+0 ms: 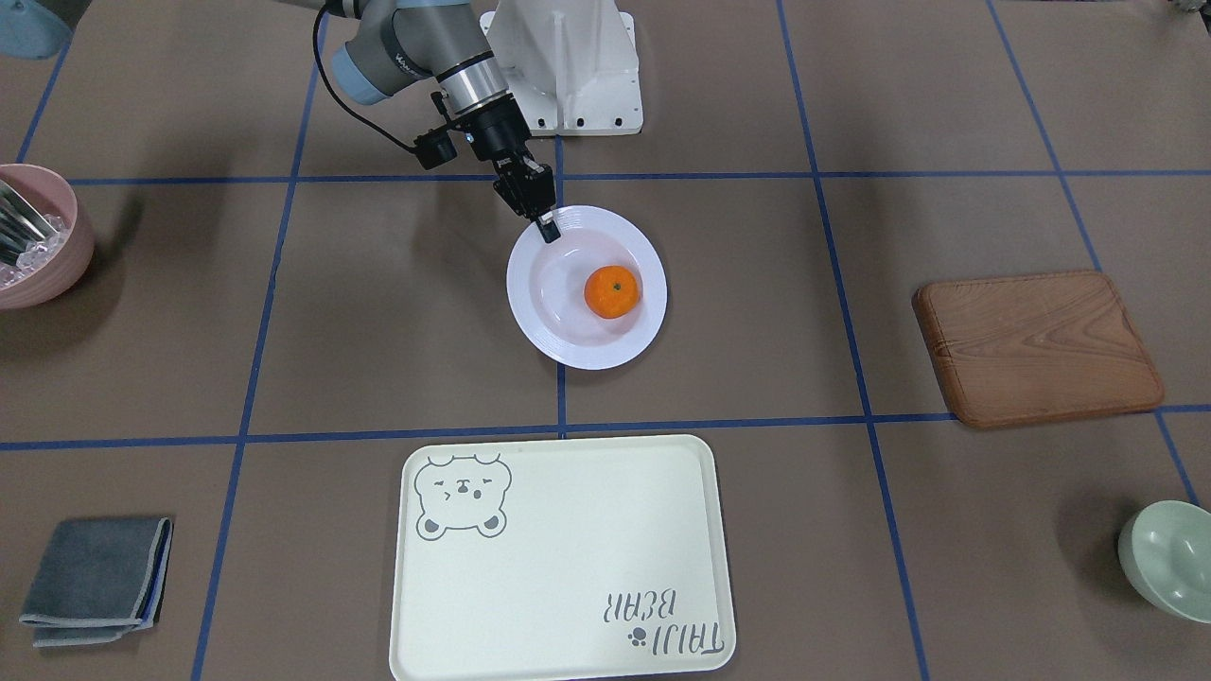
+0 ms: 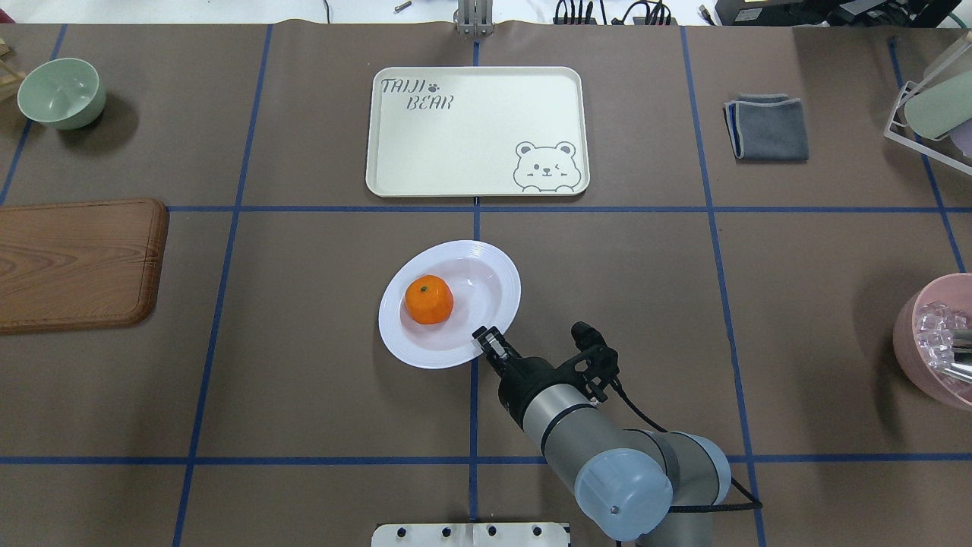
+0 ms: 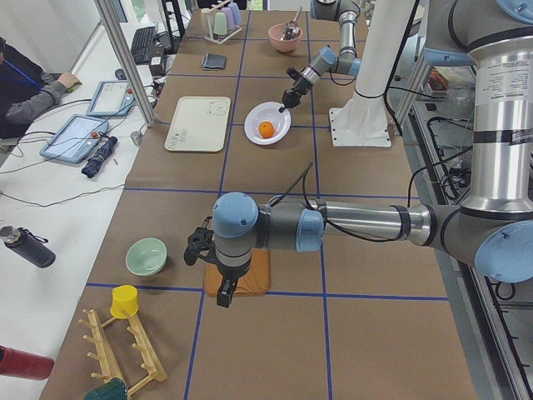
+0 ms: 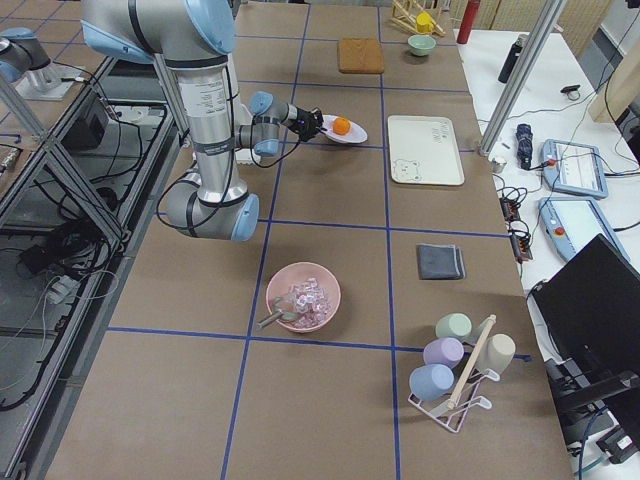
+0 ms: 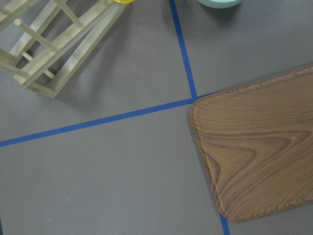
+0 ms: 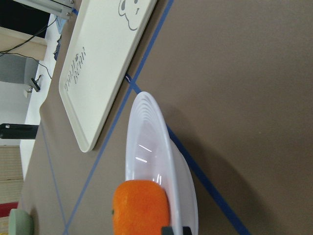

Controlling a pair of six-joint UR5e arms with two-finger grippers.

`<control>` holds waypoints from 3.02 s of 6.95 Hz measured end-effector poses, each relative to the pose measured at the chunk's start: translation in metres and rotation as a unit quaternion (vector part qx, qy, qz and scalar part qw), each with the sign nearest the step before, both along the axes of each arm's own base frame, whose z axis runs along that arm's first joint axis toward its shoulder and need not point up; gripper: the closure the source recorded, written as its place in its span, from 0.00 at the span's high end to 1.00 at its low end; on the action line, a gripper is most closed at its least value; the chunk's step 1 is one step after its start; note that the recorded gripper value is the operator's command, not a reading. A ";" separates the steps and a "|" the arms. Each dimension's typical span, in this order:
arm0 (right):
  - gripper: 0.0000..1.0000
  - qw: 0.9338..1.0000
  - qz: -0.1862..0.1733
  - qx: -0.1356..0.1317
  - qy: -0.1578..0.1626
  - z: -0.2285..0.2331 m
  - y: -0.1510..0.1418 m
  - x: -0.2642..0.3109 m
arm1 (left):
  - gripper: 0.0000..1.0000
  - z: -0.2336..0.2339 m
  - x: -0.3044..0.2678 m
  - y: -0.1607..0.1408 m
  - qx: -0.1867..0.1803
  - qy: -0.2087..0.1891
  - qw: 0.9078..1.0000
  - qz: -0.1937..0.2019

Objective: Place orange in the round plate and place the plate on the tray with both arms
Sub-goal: 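Carry the plate with the orange onto the cream bear tray with the right gripper, then lower the plate onto the tray and open the right gripper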

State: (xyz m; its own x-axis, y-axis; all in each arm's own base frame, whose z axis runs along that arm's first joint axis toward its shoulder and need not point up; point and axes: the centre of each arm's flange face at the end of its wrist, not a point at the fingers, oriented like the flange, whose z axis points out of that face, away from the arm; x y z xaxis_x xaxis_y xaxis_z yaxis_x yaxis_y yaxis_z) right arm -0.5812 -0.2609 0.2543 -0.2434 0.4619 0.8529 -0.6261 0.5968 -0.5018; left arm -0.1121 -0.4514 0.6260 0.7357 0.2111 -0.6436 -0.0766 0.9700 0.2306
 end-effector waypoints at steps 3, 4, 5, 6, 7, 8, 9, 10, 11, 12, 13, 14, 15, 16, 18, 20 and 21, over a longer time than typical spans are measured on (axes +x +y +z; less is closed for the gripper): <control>0.00 0.997 0.026 0.005 -0.072 -0.015 -0.004 0.016 | 0.99 -0.001 0.001 0.017 -0.006 0.001 1.000 -0.006; 0.00 0.995 0.034 0.006 -0.089 -0.019 -0.009 0.022 | 0.99 -0.001 0.002 0.025 -0.015 0.004 1.000 -0.015; 0.00 0.994 0.045 0.007 -0.100 -0.024 -0.021 0.028 | 0.99 -0.003 0.004 0.037 -0.029 0.010 0.999 -0.030; 0.00 0.992 0.061 0.010 -0.106 -0.029 -0.040 0.037 | 0.99 -0.004 0.006 0.052 -0.038 0.015 0.998 -0.037; 0.00 0.992 0.078 0.011 -0.101 -0.033 -0.066 0.048 | 0.99 -0.005 0.007 0.066 -0.041 0.017 0.998 -0.039; 0.00 0.992 0.093 0.004 -0.085 -0.039 -0.096 0.055 | 0.99 -0.007 0.008 0.074 -0.042 0.017 0.998 -0.040; 0.00 0.992 0.111 -0.020 -0.064 -0.045 -0.130 0.054 | 0.99 -0.007 0.008 0.077 -0.042 0.017 0.998 -0.040; 0.00 0.988 0.136 -0.051 -0.047 -0.048 -0.168 0.040 | 0.99 -0.007 0.008 0.077 -0.042 0.017 0.998 -0.041; 0.00 0.983 0.162 -0.078 -0.034 -0.049 -0.211 0.016 | 0.99 -0.008 0.008 0.077 -0.041 0.017 0.998 -0.041; 0.00 0.977 0.184 -0.100 -0.027 -0.050 -0.246 -0.001 | 0.99 -0.008 0.008 0.077 -0.041 0.018 0.998 -0.042; 0.00 0.972 0.201 -0.117 -0.023 -0.048 -0.270 -0.012 | 0.99 -0.009 0.008 0.076 -0.040 0.018 0.998 -0.042; 0.00 0.967 0.214 -0.133 -0.020 -0.043 -0.287 -0.025 | 0.99 -0.010 0.008 0.074 -0.039 0.018 0.998 -0.042; 0.23 0.963 0.224 -0.145 -0.018 -0.037 -0.296 -0.035 | 0.99 -0.011 0.008 0.073 -0.038 0.017 0.998 -0.042; 0.33 0.961 0.229 -0.152 -0.015 -0.030 -0.299 -0.041 | 0.99 -0.012 0.008 0.072 -0.038 0.017 0.998 -0.042; 0.99 0.963 0.223 -0.152 -0.004 -0.026 -0.294 -0.050 | 0.99 -0.012 0.008 0.071 -0.038 0.017 0.998 -0.042; 1.00 0.976 0.179 -0.107 0.055 -0.031 -0.279 -0.058 | 0.99 -0.012 0.008 0.071 -0.037 0.017 0.998 -0.042; 1.00 0.984 0.132 -0.064 0.103 -0.034 -0.268 -0.054 | 0.99 -0.012 0.008 0.071 -0.037 0.017 0.998 -0.042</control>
State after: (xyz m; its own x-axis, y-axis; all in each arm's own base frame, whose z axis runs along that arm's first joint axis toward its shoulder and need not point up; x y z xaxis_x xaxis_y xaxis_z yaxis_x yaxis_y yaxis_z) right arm -0.6352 -0.5291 0.2199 -0.1977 0.5118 0.8361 -0.8473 0.3397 -0.4083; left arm -0.1039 -0.3807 0.6144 0.7256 0.1003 -0.6808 0.0120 0.9873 0.1582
